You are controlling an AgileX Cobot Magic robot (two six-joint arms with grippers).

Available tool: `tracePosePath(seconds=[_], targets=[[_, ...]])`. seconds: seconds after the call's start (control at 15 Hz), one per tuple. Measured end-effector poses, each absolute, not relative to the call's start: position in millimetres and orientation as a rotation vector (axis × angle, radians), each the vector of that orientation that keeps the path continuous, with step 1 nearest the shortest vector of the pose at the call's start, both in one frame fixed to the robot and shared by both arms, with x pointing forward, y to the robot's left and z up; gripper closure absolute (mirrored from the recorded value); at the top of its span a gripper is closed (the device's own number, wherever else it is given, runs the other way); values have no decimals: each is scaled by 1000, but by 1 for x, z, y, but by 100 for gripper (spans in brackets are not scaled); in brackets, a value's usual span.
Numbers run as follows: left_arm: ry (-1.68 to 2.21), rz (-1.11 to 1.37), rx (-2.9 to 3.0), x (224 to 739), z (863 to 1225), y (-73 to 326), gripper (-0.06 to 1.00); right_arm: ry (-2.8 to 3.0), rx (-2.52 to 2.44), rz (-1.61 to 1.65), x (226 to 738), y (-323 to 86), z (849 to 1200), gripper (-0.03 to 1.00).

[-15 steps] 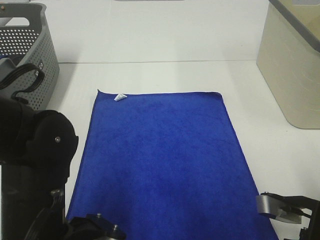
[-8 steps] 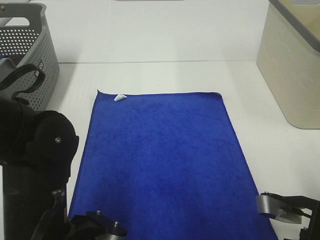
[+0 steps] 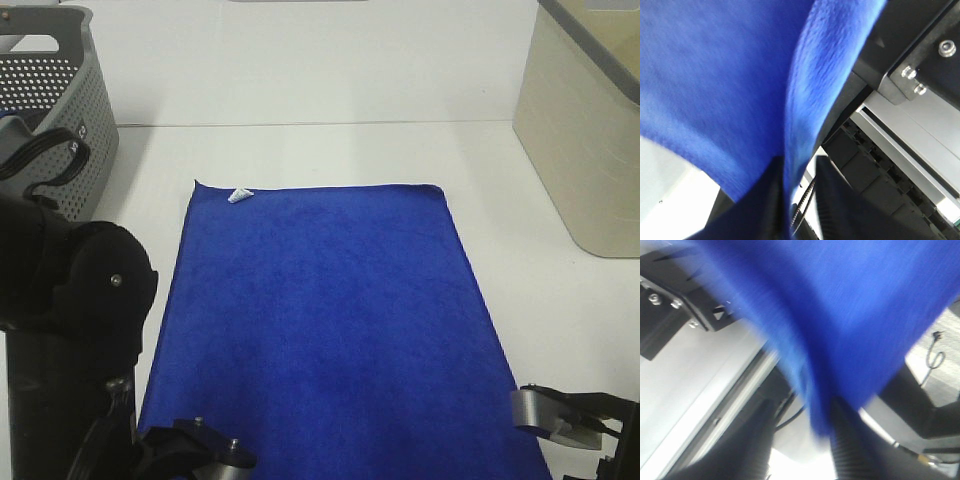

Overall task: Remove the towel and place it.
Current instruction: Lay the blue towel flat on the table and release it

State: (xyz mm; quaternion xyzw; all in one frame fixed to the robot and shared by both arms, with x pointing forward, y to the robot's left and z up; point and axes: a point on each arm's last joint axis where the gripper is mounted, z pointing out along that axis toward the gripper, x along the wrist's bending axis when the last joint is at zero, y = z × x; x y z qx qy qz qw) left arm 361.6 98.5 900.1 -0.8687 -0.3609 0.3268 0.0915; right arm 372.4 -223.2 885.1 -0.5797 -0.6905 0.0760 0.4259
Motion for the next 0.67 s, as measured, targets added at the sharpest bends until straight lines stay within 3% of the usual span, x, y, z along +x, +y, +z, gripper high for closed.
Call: tracePosePath(seconds=[0.2, 0.33, 0.67], targets=[[-1139, 941, -2568, 363, 899, 97, 40, -1706, -1467, 198, 372, -223, 885, 41], [-1158, 934, -2562, 364, 898, 97, 24, -1702, -1473, 202, 372, -223, 885, 33], [-1163, 881, -2611, 367, 906, 80, 18, -1809, -1522, 74, 389, -220, 905, 30]])
